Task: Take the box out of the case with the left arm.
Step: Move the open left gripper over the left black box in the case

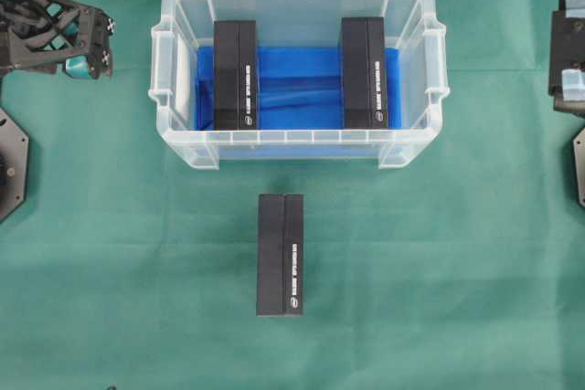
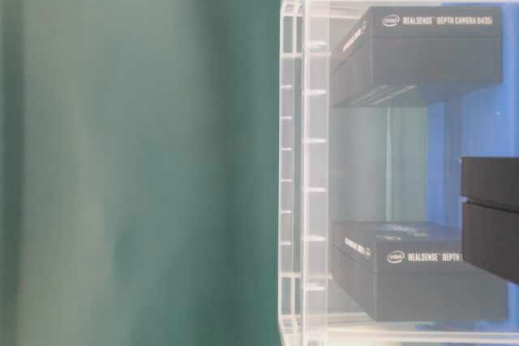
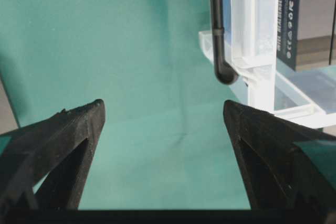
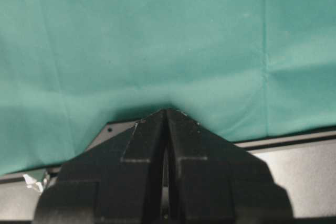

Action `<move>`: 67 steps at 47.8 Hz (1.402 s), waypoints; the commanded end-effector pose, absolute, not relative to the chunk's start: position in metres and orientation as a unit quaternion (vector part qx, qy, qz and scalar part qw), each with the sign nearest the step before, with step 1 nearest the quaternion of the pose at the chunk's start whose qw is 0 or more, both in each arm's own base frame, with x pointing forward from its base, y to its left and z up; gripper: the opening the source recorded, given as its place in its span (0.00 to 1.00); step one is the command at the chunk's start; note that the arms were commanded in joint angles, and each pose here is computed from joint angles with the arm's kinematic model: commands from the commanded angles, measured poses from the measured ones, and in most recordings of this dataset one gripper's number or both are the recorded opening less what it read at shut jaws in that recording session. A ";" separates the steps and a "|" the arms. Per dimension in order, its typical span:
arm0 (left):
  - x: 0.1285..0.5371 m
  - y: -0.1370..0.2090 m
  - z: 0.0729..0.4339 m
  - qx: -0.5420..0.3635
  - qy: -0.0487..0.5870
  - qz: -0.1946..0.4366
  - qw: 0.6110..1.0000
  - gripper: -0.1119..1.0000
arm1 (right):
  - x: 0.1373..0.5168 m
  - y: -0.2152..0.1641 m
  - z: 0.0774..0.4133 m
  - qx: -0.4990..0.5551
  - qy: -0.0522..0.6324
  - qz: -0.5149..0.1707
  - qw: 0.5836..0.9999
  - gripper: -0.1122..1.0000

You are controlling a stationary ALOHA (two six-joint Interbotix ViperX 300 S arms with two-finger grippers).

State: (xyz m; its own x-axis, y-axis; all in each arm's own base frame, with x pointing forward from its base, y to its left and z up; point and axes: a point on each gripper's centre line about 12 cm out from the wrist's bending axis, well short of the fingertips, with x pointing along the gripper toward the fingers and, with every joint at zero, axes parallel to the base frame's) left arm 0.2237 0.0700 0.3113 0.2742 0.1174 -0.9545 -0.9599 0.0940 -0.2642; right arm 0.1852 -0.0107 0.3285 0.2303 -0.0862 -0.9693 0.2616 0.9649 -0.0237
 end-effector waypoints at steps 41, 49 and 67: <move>0.343 0.074 0.348 -0.512 0.410 0.400 0.640 0.94 | 0.186 -0.011 0.331 0.072 0.605 -0.113 0.785 0.10; 0.360 0.077 0.348 -0.504 0.415 0.393 0.648 0.94 | 0.186 -0.011 0.332 0.073 0.604 -0.112 0.786 0.10; 0.372 0.079 0.343 -0.491 0.431 0.394 0.646 0.93 | 0.186 -0.011 0.332 0.073 0.605 -0.111 0.785 0.10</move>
State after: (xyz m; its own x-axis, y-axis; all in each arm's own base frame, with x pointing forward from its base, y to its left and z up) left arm 0.3740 0.0799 0.3308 0.2923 0.0776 -0.9532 -0.9414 0.1987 -0.2725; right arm 0.1852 -0.0109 0.3277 0.2258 -0.0877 -0.9702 0.2632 0.9644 -0.0259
